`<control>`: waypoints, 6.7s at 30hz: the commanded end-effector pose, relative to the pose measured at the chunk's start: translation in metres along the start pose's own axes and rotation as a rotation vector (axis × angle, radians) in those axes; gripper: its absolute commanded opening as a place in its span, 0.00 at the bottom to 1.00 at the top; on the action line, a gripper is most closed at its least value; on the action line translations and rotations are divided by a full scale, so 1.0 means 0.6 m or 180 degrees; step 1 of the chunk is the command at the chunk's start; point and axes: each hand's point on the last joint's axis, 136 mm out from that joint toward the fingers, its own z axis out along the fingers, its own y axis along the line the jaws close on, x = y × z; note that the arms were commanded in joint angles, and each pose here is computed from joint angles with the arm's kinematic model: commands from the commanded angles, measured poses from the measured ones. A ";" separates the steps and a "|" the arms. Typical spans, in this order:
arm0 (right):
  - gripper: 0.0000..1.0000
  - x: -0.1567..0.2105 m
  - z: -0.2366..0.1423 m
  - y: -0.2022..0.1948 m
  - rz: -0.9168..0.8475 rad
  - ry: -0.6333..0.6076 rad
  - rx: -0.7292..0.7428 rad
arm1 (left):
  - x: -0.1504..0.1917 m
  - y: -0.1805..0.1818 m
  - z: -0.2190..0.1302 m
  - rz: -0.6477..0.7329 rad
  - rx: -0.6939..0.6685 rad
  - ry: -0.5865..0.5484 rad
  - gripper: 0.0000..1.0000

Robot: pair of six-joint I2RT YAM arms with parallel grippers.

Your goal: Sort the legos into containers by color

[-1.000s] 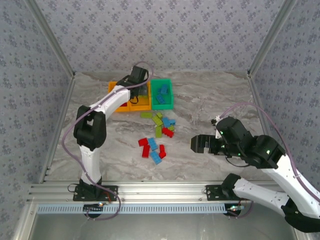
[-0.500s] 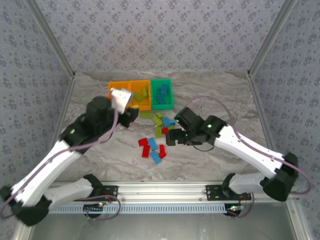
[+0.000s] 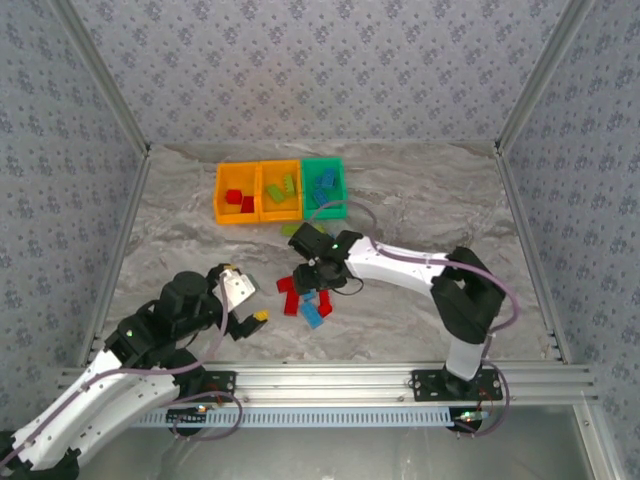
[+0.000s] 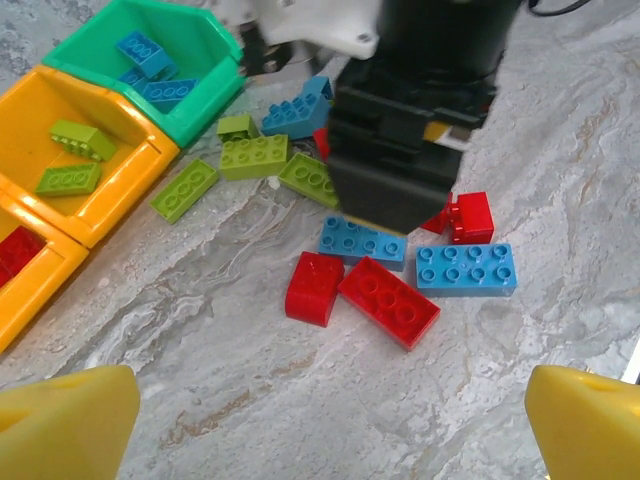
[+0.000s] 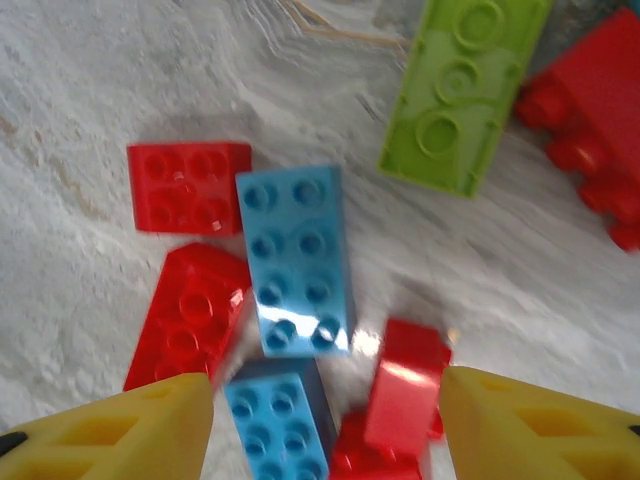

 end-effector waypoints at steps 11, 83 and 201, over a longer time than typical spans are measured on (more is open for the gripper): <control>0.53 -0.016 0.071 0.004 0.0071 0.0131 0.0159 | -0.023 0.005 -0.002 0.0161 -0.0076 -0.0347 0.99; 0.92 -0.187 -0.398 -0.087 -0.0194 -0.1072 -0.0422 | 0.003 0.125 0.010 -0.2118 -0.1246 0.0646 0.98; 0.67 -0.094 0.055 -0.076 0.0456 -0.0307 0.0495 | -0.040 0.018 0.038 -0.0532 0.0132 0.0033 0.82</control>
